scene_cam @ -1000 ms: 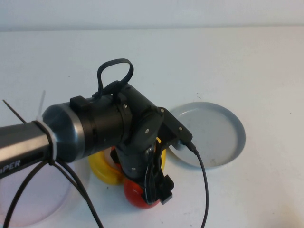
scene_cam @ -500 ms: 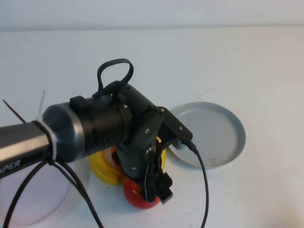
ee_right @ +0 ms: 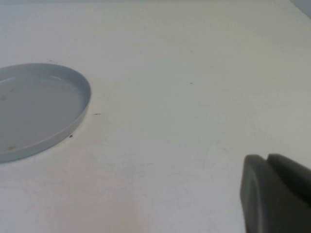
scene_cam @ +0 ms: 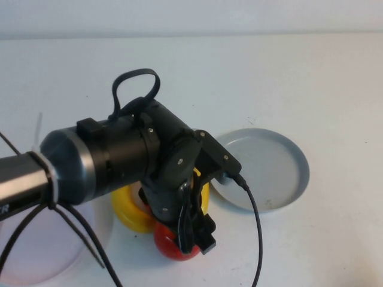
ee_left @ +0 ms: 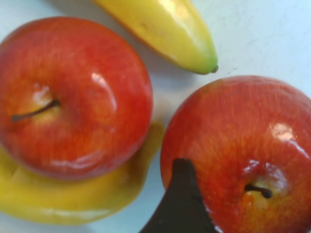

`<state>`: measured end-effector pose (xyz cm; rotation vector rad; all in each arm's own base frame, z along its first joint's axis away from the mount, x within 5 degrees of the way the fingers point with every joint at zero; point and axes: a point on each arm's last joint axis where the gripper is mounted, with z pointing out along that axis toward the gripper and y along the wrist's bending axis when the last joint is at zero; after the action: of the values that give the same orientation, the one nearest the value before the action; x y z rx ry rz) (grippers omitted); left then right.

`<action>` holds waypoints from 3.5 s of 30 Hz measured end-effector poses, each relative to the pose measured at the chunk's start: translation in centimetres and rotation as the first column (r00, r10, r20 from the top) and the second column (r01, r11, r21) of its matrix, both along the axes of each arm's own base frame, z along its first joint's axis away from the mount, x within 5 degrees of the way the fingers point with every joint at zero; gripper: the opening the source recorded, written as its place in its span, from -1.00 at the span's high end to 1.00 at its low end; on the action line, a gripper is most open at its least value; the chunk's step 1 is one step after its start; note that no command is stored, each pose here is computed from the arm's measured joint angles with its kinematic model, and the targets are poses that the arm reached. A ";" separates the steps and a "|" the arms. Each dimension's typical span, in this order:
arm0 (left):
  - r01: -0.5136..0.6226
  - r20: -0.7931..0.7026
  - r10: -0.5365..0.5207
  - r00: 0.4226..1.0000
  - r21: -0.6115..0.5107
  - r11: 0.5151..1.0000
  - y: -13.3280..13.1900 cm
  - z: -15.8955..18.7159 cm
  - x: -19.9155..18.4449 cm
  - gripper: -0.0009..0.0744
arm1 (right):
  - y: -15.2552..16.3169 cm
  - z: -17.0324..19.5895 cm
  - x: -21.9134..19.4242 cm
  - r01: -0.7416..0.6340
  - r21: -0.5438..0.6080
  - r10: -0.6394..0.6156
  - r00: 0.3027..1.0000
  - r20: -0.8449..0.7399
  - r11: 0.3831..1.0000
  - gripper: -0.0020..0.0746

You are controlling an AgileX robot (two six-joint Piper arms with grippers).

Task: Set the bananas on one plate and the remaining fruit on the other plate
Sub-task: Put one type of fruit in the left plate

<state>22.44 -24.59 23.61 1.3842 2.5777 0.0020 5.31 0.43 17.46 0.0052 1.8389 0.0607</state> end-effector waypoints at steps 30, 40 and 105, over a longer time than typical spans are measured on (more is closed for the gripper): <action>-0.526 0.045 0.524 0.851 0.078 0.847 17.4 1.0 6.7 -0.33 | 0.1 0.0 0.0 -0.002 0.023 0.002 1.000 0.000 1.000 0.99; -0.544 0.006 0.547 0.837 0.104 0.832 17.8 -0.6 7.5 -0.35 | 0.1 0.0 0.0 -0.002 0.023 0.002 1.000 0.000 1.000 0.99; -0.050 0.061 0.053 0.997 -0.050 0.998 3.0 -0.9 8.8 -0.51 | 0.1 0.0 0.0 -0.002 0.023 0.002 1.000 0.000 1.000 0.99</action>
<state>31.26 -21.62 22.71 1.2800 2.5445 -0.0086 5.31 0.50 17.47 0.0197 1.8377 0.0831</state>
